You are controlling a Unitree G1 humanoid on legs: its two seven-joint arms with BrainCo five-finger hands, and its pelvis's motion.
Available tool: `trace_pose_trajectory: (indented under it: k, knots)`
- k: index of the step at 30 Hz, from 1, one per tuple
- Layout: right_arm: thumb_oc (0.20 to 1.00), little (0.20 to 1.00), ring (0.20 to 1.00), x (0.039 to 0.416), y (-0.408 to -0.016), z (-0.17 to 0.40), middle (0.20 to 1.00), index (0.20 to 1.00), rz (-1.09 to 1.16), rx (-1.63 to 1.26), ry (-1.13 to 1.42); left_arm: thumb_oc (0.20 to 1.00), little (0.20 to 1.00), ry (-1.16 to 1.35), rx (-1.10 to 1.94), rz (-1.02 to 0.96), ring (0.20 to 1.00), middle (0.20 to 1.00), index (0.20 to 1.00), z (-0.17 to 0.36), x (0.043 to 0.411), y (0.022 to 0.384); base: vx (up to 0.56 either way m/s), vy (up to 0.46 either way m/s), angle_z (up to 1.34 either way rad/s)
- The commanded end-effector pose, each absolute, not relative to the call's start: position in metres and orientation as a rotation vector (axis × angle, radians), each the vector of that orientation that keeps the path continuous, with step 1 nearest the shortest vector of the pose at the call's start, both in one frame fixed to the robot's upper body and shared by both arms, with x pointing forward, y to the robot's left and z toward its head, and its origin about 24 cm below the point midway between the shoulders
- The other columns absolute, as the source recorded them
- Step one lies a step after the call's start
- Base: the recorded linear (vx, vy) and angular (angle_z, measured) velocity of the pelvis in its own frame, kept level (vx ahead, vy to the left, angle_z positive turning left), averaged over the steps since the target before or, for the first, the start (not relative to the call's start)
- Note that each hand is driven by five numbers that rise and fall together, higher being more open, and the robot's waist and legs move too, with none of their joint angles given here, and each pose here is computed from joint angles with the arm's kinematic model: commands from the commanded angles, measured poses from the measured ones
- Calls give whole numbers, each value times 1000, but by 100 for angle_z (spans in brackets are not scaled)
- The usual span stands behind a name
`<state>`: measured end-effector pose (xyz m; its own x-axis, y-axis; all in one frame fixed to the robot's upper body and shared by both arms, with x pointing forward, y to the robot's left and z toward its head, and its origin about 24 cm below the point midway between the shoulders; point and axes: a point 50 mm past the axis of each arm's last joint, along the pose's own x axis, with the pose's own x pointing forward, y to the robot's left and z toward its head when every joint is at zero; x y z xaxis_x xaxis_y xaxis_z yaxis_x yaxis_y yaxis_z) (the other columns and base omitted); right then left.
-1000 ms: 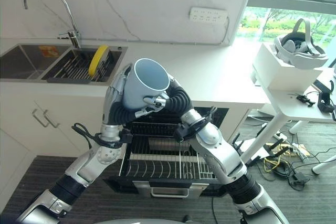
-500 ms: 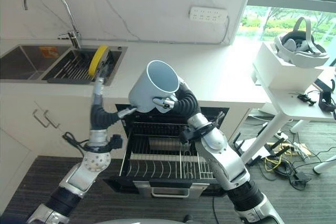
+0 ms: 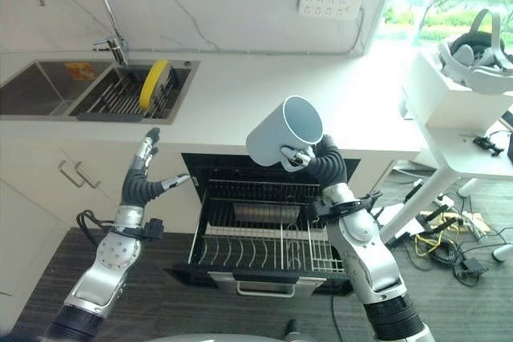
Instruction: Place the dishes in the dishwasher.
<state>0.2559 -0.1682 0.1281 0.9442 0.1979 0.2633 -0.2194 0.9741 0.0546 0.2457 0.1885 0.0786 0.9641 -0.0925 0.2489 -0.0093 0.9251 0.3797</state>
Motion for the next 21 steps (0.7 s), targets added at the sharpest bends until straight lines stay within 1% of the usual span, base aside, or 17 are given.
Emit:
trace_pose_trajectory:
  k: [1, 4, 9, 11, 14, 19, 20, 21]
  knots:
    - [200, 200, 200, 255, -165, 179, 200, 200, 259, 54, -526, 1000, 1000, -304, 344, -216, 1000, 1000, 1000, 103, 260, 174, -317, 80, -4]
    - [200, 200, 200, 258, -170, 193, 200, 200, 266, -12, -587, 1000, 1000, -259, 412, -313, 1000, 1000, 1000, 107, 268, 170, -315, 80, -9]
    - [200, 200, 200, 260, -180, 192, 200, 200, 264, -64, -562, 1000, 1000, -153, 560, -404, 1000, 1000, 1000, 106, 274, 177, -96, 42, -12]
    - [200, 200, 200, 254, -190, 180, 200, 200, 272, -93, -497, 1000, 1000, -14, 616, -495, 1000, 1000, 1000, 98, 268, 186, 35, 35, -19]
    - [200, 200, 200, 253, -195, 178, 200, 200, 281, -112, -475, 1000, 1000, 116, 694, -628, 1000, 1000, 1000, 88, 262, 185, 39, 53, -7]
    - [200, 200, 200, 255, -198, 177, 200, 200, 297, -120, -446, 1000, 1000, 382, 910, -710, 1000, 1000, 1000, 66, 260, 195, 65, 42, -4]
    - [200, 200, 200, 257, -198, 178, 200, 200, 303, -128, -433, 1000, 1000, 523, 973, -737, 1000, 1000, 1000, 53, 258, 205, 42, 40, -2]
    - [200, 200, 200, 258, -198, 178, 200, 200, 306, -128, -426, 1000, 1000, 609, 990, -757, 1000, 1000, 1000, 45, 255, 209, 63, 29, -2]
